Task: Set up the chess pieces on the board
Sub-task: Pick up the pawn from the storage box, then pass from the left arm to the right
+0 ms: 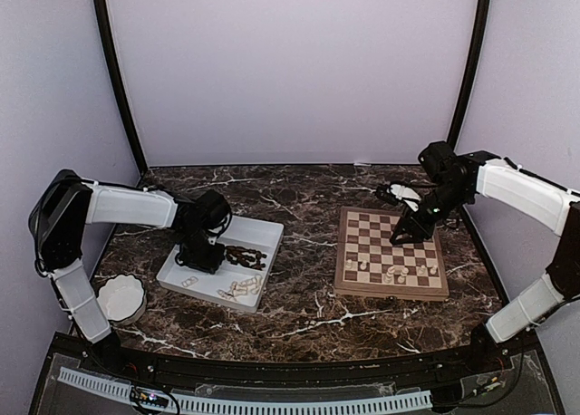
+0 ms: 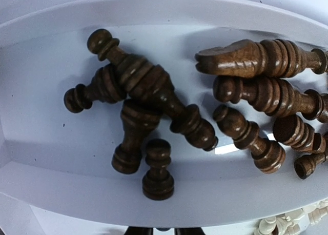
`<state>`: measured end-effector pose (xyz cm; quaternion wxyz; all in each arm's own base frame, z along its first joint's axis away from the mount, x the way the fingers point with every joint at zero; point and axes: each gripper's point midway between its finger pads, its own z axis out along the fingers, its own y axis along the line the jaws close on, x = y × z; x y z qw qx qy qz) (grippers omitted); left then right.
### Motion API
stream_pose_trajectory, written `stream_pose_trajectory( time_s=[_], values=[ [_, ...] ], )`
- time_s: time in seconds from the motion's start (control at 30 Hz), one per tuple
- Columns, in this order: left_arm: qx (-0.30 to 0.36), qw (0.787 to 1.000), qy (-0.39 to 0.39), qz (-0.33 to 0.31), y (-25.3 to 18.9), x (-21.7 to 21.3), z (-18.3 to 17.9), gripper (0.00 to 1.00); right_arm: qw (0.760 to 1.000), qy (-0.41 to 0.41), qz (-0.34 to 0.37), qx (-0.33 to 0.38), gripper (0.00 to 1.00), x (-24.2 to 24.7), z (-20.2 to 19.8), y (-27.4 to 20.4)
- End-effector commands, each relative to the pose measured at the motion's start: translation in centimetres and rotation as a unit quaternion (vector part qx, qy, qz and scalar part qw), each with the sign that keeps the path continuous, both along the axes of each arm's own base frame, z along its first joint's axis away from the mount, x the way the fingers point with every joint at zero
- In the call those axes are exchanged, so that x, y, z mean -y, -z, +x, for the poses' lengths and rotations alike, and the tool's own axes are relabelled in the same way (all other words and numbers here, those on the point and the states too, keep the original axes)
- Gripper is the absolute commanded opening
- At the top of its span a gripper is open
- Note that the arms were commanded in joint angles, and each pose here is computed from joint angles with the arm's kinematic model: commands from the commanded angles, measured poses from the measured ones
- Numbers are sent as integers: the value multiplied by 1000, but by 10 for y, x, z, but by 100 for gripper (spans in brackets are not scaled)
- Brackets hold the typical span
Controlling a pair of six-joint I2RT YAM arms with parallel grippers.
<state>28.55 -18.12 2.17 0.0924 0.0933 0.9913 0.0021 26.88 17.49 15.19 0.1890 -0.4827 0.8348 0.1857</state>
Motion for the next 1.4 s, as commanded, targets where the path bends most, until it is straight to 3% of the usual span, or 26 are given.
stream_pose_trajectory(
  time_s=[0.0,0.17,0.3,0.43,0.57,0.83,1.0,1.37],
  values=[
    [11,1000,6,-1,-18,-2,-7,13,1000,0,15,1,38,-4,1,-2],
    [20,998,39,-42,-52,6,-20,8,999,-22,37,1,38,-13,-1,-13],
    [37,977,127,-169,-94,49,-31,7,995,-77,60,13,39,-33,-9,-33],
    [29,920,226,-319,-147,102,-53,8,984,-161,62,54,41,-69,-22,-55],
    [-8,868,283,-408,-181,135,-72,9,968,-226,50,100,42,-110,-32,-75],
    [-78,777,360,-511,-221,186,-112,9,934,-316,26,163,43,-170,-58,-85],
    [-105,735,378,-553,-238,202,-125,9,912,-359,5,197,44,-194,-79,-82],
    [-133,729,377,-555,-227,217,-130,8,891,-392,-4,228,45,-220,-104,-82]
  ],
)
